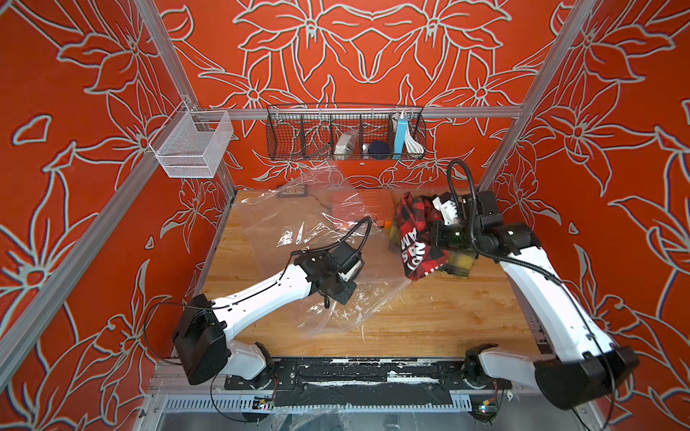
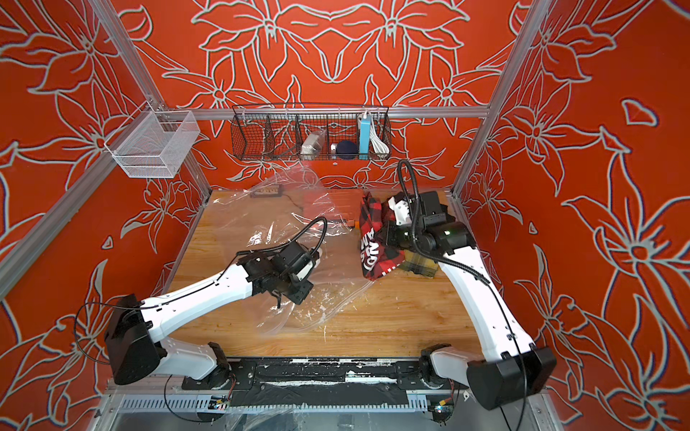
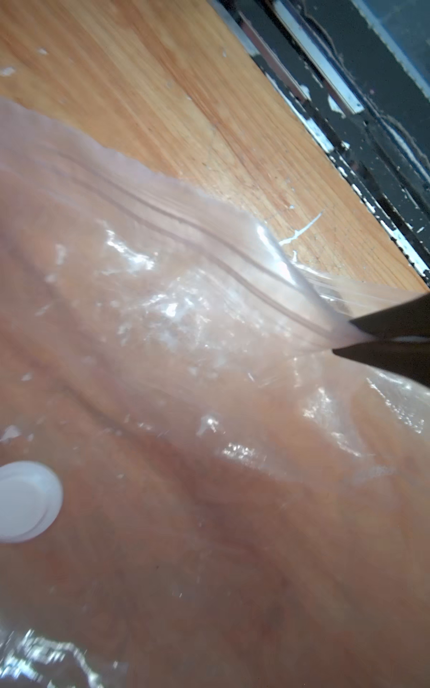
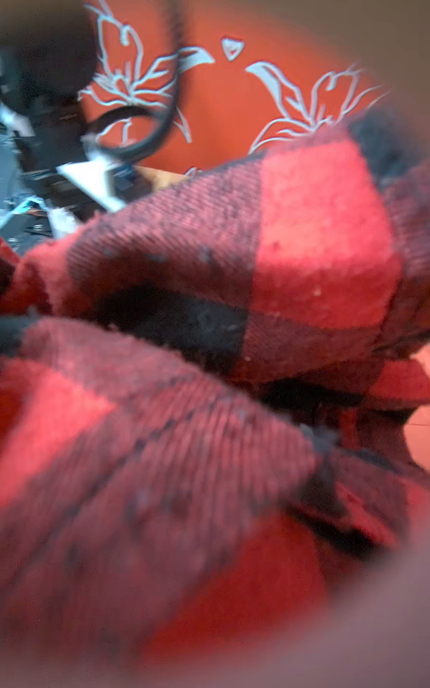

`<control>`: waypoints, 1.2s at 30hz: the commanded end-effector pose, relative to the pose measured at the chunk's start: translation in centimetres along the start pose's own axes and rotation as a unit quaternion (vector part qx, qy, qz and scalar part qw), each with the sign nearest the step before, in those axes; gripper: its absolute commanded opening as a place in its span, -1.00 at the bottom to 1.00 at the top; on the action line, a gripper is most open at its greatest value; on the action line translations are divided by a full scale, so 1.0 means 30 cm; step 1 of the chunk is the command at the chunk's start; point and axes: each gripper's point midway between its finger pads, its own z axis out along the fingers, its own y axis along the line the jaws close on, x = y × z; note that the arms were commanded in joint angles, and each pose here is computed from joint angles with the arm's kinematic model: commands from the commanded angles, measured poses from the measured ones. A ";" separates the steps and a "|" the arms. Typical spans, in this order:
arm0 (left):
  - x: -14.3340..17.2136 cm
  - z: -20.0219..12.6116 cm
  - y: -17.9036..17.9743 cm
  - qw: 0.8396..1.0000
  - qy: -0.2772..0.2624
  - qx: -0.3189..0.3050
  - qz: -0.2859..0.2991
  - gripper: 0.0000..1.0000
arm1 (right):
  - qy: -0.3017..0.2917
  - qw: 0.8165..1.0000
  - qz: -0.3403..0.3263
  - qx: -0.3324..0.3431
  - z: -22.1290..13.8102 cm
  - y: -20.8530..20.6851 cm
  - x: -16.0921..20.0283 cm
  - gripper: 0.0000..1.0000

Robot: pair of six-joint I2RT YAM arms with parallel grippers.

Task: Place the folded shirt into the vacuum bag
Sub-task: Open the vacuum bag at the center of the board, then place the shirt in the vacuum bag.

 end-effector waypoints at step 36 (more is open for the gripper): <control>-0.305 -0.282 -0.086 0.986 -0.138 0.085 -0.033 -1.00 | 0.168 0.935 -0.295 -0.100 0.325 0.323 0.485 -1.00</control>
